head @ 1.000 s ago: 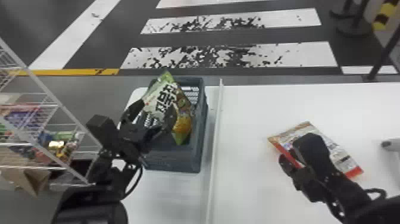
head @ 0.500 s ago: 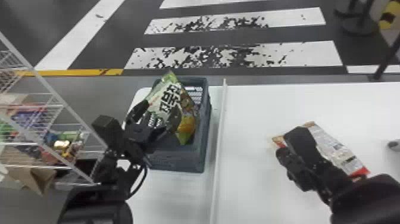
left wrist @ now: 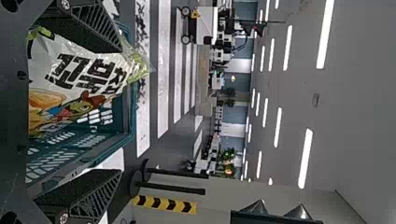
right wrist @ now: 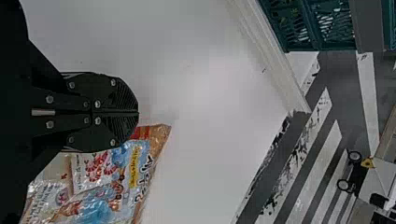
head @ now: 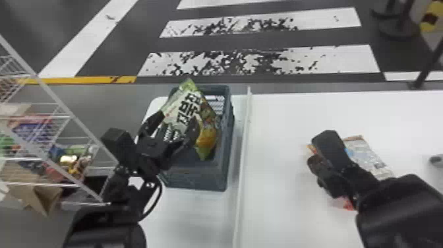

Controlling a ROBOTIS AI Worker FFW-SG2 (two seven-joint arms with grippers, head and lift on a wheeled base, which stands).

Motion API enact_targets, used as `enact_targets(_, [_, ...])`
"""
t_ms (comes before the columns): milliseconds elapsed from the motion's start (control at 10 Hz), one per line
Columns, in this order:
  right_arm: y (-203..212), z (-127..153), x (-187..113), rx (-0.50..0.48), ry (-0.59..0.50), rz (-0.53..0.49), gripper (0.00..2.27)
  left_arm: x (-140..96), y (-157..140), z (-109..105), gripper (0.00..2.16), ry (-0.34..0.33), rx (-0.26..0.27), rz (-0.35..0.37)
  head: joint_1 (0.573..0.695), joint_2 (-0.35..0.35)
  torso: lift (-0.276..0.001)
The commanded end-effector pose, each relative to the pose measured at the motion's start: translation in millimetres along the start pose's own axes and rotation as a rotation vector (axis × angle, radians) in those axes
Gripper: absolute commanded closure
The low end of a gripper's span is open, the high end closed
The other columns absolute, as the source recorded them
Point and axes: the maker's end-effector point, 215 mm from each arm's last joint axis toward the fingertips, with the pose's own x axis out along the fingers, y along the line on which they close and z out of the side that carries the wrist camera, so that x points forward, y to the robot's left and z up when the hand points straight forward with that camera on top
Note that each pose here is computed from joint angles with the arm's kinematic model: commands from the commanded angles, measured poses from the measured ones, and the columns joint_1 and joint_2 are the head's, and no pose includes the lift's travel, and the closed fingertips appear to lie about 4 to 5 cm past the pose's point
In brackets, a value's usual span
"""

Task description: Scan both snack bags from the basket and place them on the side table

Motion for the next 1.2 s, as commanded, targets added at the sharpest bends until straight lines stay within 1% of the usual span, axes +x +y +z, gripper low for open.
enact_targets(0, [-7.0, 5.1, 8.0, 0.005, -0.002, -0.011, 2.25, -0.4, 1.1, -0.4, 0.08, 0.001, 0.000, 0.001, 0.695, 0.205, -0.075])
enact_targets(200, [-15.2, 5.6, 10.1, 0.003, 0.001, -0.024, 2.25, -1.6, 5.8, 0.8, 0.08, -0.001, 0.001, 0.008, 0.695, 0.199, -0.075])
enact_targets(700, [-19.1, 0.3, 9.7, -0.001, 0.011, -0.035, 2.25, -2.0, 6.2, -0.5, 0.08, 0.002, 0.000, 0.005, 0.695, 0.193, -0.075])
enact_targets(800, [-17.6, 4.9, 3.8, 0.006, -0.006, -0.035, 2.25, -2.8, 6.9, -0.3, 0.08, 0.000, 0.002, 0.006, 0.695, 0.192, -0.075])
enact_targets(900, [-16.1, 21.2, -8.8, 0.023, -0.050, -0.033, 2.25, -3.2, 6.3, -1.2, 0.08, 0.002, 0.000, 0.005, 0.695, 0.192, -0.075])
enact_targets(1000, [-28.0, 32.3, -27.4, 0.069, -0.069, -0.061, 2.23, -3.4, 7.0, -0.2, 0.08, 0.000, 0.001, 0.006, 0.695, 0.197, -0.075])
enact_targets(1100, [-48.6, 33.6, -47.3, 0.133, -0.042, -0.111, 2.04, -3.6, 7.8, -0.1, 0.08, 0.000, 0.001, 0.008, 0.695, 0.198, -0.075])
